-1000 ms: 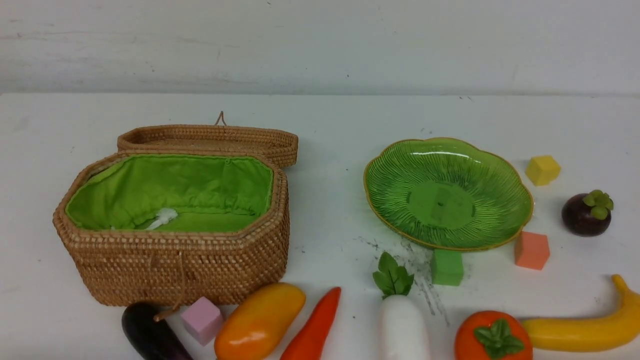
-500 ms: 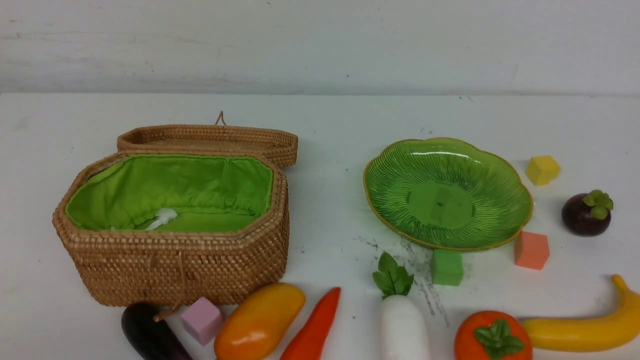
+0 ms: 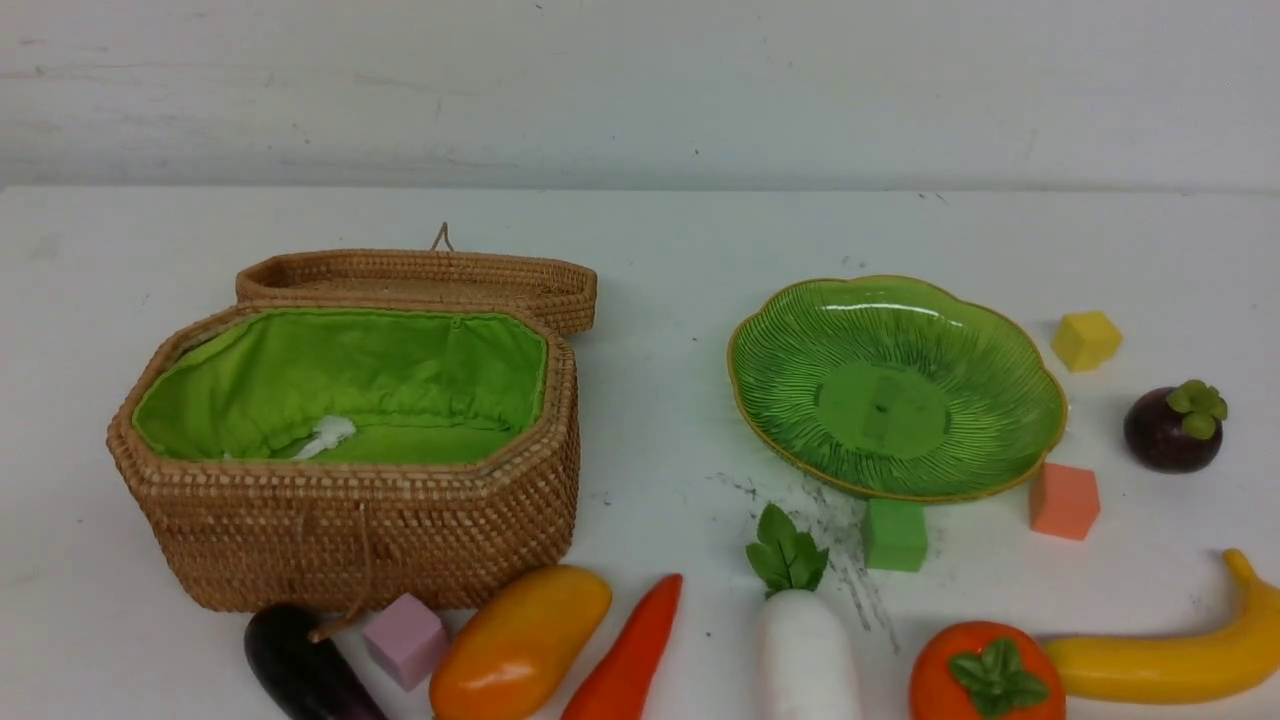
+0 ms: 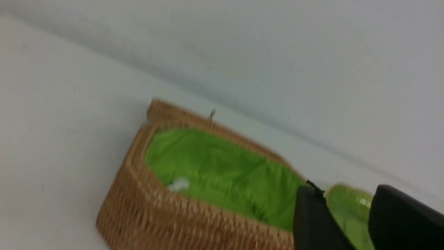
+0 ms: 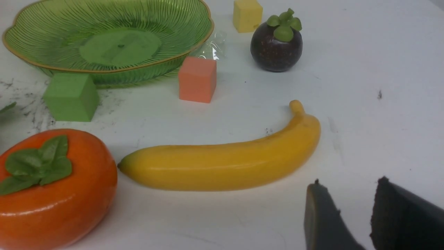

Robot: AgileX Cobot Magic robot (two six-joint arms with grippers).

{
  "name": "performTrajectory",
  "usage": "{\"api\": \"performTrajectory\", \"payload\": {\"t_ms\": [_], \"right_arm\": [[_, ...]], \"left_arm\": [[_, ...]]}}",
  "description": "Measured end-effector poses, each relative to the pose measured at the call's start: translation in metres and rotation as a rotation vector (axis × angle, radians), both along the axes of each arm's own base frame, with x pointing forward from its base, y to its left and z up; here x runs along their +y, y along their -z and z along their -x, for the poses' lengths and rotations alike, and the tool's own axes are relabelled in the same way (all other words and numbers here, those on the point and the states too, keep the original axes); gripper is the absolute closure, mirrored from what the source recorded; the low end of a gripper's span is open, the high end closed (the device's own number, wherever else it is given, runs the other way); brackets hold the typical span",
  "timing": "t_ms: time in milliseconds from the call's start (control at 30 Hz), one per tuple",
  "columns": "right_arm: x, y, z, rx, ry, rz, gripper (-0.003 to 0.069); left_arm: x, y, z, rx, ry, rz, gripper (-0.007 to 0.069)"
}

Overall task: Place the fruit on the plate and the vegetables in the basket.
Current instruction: Use the left arm to grab an eggplant and put it into the left basket

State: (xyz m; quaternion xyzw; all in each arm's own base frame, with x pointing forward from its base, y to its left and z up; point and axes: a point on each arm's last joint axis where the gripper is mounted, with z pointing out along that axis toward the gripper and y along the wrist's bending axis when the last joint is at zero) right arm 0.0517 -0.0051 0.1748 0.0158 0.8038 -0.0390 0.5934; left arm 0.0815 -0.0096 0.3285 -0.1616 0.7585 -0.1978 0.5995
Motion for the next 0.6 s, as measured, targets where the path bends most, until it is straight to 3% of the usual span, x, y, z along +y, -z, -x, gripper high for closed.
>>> {"api": "performTrajectory", "payload": {"t_ms": [300,433,600], "right_arm": [[0.0,0.0,0.0,0.0,0.0,0.0,0.0417],[0.0,0.0,0.0,0.0,0.0,0.001,0.0417],[0.0,0.0,0.0,0.0,0.0,0.001,0.0417]], "left_arm": [[-0.004,0.031,-0.044,0.332,-0.001,0.084,0.0386],[-0.009,0.056,-0.058,0.59,0.004,0.151,0.0384],[-0.017,0.079,-0.074,0.785,0.043,0.182,0.034]]}}
